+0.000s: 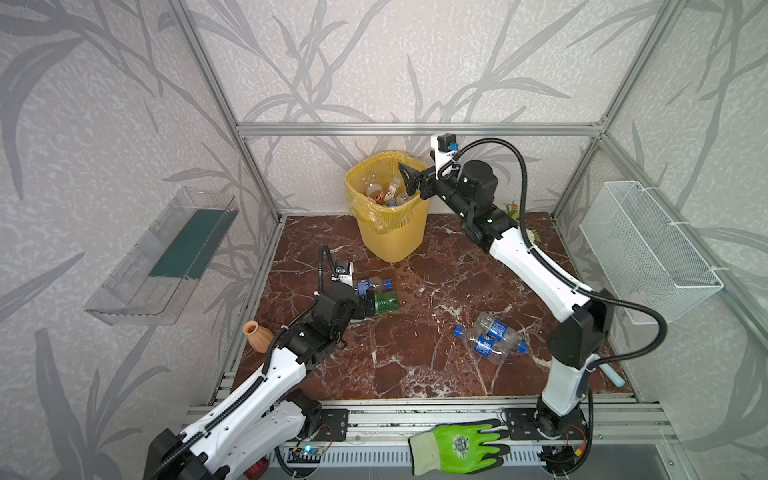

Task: Throw the plastic bottles in the bin
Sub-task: 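Carry the red-labelled bottle over the bin and release it with the right gripper, then lower the right gripper onto the blue-labelled Pepsi bottle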

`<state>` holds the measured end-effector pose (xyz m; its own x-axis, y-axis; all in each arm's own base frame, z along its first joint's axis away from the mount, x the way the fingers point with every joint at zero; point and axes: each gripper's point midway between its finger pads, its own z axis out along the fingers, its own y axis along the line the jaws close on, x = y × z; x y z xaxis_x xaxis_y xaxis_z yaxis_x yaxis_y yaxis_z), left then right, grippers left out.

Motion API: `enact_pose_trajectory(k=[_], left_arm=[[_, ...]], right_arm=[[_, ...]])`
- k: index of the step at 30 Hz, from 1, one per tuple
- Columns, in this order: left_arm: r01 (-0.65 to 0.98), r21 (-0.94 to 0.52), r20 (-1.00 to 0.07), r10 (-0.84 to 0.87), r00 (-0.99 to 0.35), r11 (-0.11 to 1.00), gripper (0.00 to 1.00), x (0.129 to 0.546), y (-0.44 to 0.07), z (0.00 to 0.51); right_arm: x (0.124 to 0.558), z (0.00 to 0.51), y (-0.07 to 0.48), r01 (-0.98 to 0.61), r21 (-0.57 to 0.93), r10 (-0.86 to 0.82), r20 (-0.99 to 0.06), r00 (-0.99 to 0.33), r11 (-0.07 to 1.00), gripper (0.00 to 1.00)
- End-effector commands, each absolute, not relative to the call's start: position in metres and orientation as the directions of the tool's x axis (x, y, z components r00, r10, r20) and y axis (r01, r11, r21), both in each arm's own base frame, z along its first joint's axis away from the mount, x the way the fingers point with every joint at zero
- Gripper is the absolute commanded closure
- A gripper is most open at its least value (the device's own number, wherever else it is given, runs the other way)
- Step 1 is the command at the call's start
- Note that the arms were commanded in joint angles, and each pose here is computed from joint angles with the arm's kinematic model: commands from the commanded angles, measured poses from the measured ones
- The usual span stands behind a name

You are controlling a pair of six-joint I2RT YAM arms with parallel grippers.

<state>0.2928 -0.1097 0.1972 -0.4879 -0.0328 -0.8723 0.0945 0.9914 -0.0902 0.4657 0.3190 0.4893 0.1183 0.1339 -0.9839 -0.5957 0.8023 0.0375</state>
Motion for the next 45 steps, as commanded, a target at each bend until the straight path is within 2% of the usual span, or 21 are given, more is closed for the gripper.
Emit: enact_pose_trajectory(k=[1, 3, 7, 10, 13, 17, 22, 29, 45], left_arm=[[0.111, -0.105, -0.877, -0.040, -0.479, 0.988, 0.01, 0.295, -0.114, 0.201], [0.114, -0.111, -0.877, -0.044, -0.478, 0.987, 0.01, 0.295, -0.114, 0.201], [0.132, -0.121, -0.886, -0.047, -0.462, 0.984, 0.01, 0.293, -0.117, 0.204], [0.150, -0.137, -0.897, -0.058, -0.439, 0.979, 0.01, 0.290, -0.119, 0.206], [0.167, -0.152, -0.904, -0.068, -0.422, 0.974, 0.01, 0.288, -0.121, 0.205], [0.182, -0.162, -0.904, -0.072, -0.421, 0.970, 0.01, 0.285, -0.123, 0.202], [0.204, -0.158, -0.900, -0.056, -0.432, 0.966, 0.01, 0.283, -0.127, 0.200], [0.225, -0.180, -0.892, -0.062, -0.448, 0.958, 0.01, 0.282, -0.133, 0.197], [0.210, -0.171, -0.884, -0.055, -0.464, 0.963, 0.01, 0.277, -0.128, 0.192]], right_arm=[[0.450, 0.492, 0.303, -0.562, 0.004, 0.126, -0.976, 0.177, 0.827, 0.01], [0.432, 0.492, 0.283, -0.528, -0.002, 0.120, -0.973, 0.197, 0.849, 0.01], [0.399, 0.461, 0.245, -0.472, 0.010, 0.080, -0.989, 0.128, 0.882, 0.01], [0.372, 0.410, 0.219, -0.434, 0.010, 0.007, -1.000, -0.008, 0.901, 0.01], [0.341, 0.343, 0.186, -0.364, 0.062, -0.018, -0.977, -0.212, 0.929, 0.02], [0.291, 0.249, 0.151, -0.255, 0.173, 0.036, -0.885, -0.465, 0.951, 0.05], [0.245, 0.170, 0.129, -0.157, 0.236, 0.085, -0.769, -0.633, 0.959, 0.07], [0.215, 0.111, 0.130, -0.137, 0.223, 0.047, -0.663, -0.747, 0.965, 0.08], [0.194, 0.065, 0.155, -0.194, 0.194, -0.061, -0.538, -0.840, 0.962, 0.15]])
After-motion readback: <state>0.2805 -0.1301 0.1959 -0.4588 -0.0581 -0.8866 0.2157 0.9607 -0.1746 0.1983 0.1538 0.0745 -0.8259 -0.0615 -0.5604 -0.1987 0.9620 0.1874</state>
